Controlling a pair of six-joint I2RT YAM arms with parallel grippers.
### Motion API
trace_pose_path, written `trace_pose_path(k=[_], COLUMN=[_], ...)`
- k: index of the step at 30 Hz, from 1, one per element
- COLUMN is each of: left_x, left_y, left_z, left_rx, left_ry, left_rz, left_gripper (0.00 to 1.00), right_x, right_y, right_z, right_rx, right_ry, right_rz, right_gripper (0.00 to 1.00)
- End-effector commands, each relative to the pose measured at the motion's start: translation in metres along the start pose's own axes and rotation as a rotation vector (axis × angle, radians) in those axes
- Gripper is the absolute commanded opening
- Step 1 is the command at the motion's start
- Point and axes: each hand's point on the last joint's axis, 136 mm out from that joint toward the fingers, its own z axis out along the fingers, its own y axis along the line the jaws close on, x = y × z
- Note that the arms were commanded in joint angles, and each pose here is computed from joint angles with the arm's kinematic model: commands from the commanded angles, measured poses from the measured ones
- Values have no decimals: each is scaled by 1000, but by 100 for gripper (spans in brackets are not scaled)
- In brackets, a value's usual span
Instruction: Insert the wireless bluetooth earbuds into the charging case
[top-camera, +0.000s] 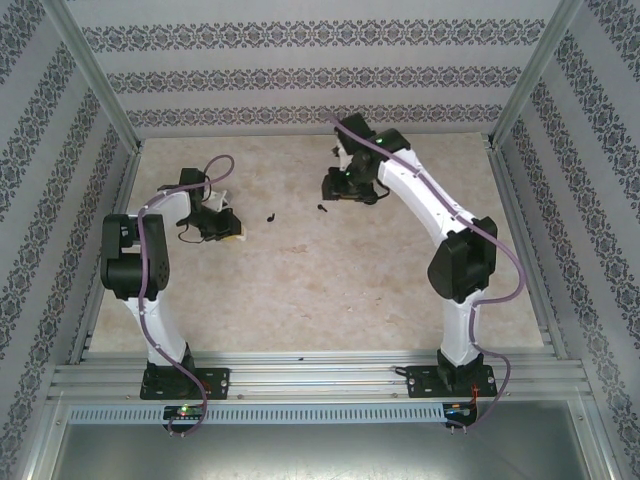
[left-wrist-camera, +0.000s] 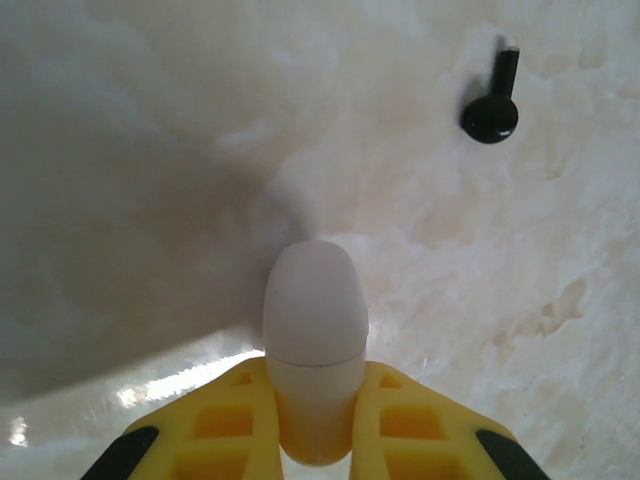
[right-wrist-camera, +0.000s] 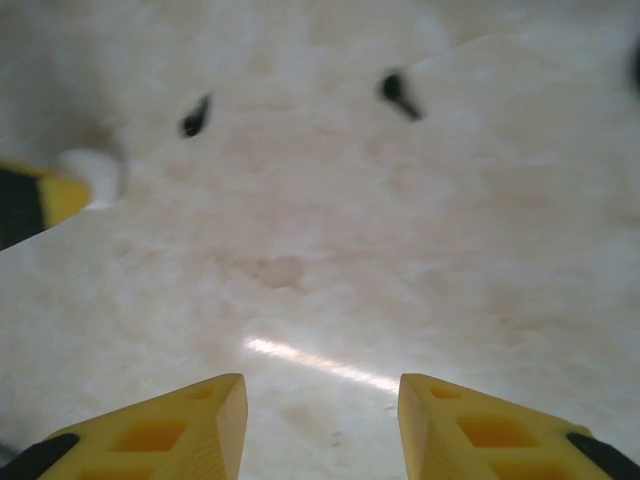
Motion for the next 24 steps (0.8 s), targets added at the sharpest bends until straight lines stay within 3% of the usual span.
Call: trace_pose_path(k=[1,11,19,24], left_x=[6,-1,-11,-18], left_y=[13,22,20,15], left_z=[2,-3,-21,-30], left_rx=[-47,-72,-117,-123], left_ry=[48,13,-57,-101], left_rz=[19,8,52,68], left_gripper=[13,43,57,58], right_x=[-13,-77,-97,-111], right_y=[-45,-105,-142,-146], right_z=[2,37,72,91], right_rx=[132,281,221,189], right_ry=[20,32,4,-36], right_rz=[-17,-131,-13,-6], right_gripper=[49,67,78,81])
